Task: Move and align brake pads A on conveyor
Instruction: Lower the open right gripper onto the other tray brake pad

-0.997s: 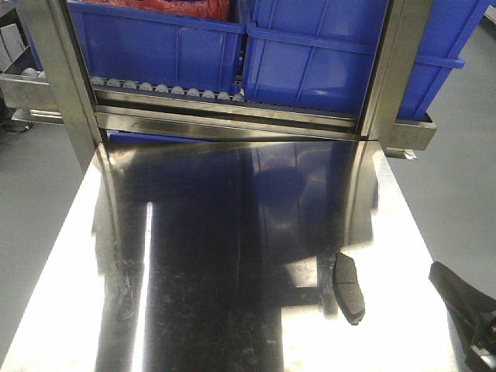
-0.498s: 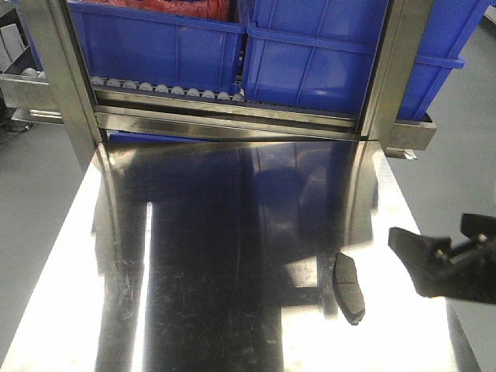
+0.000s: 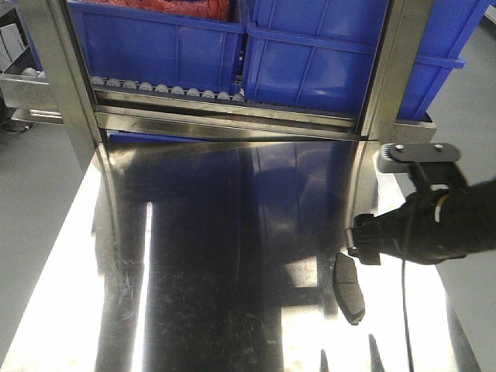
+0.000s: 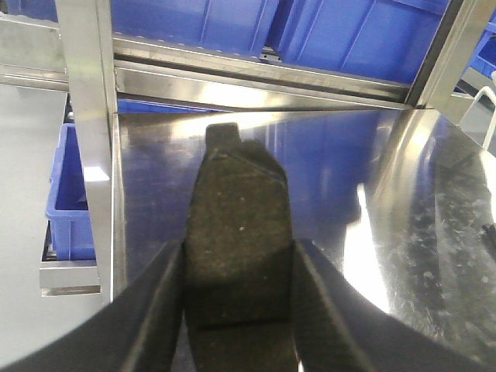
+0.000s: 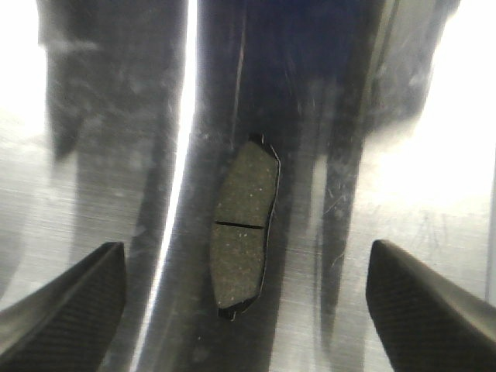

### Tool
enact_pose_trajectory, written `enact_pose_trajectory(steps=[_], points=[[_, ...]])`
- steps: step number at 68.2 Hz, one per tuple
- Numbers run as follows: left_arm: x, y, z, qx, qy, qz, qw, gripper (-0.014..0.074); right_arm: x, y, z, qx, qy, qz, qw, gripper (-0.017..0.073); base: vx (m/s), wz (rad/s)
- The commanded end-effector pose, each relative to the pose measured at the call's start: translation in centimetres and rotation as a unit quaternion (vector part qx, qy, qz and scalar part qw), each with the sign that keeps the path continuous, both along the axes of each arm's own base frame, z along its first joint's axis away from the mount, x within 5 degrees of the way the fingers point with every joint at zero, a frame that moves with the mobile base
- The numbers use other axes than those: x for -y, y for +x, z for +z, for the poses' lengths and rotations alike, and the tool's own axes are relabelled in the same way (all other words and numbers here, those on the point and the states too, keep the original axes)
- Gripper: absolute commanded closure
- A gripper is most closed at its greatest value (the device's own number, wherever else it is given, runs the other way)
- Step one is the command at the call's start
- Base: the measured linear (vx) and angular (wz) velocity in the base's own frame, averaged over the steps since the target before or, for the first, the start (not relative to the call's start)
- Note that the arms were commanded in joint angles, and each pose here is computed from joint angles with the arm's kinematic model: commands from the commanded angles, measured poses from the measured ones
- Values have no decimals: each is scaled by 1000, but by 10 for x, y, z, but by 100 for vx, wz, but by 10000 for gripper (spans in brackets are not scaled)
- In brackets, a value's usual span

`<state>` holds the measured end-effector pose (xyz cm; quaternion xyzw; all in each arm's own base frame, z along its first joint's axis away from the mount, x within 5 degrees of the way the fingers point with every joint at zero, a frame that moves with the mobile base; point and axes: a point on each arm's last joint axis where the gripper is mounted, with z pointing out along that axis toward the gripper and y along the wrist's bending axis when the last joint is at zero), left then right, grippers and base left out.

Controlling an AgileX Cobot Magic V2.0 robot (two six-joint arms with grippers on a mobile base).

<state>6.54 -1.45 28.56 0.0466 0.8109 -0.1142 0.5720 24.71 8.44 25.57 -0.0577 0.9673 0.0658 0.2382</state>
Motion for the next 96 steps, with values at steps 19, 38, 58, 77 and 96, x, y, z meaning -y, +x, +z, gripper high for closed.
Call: enact_pose_trajectory(steps=[19, 38, 58, 77, 96], points=[[2, 1, 16, 53, -13, -9, 998, 600, -17, 49, -35, -39, -17, 2, 999, -27, 0, 0], [2, 1, 16, 53, -13, -9, 998, 600, -19, 56, -61, -75, -30, 5, 997, -27, 0, 0], [2, 1, 16, 53, -13, -9, 998, 600, -20, 59, -73, -89, -38, 11, 995, -27, 0, 0], [2, 1, 16, 53, -13, -9, 998, 600, -20, 58, -76, -100, -43, 16, 994, -10, 0, 0], [2, 1, 16, 53, -13, -9, 998, 600, -20, 58, -77, -102, -47, 24, 993, 126, 0, 0]])
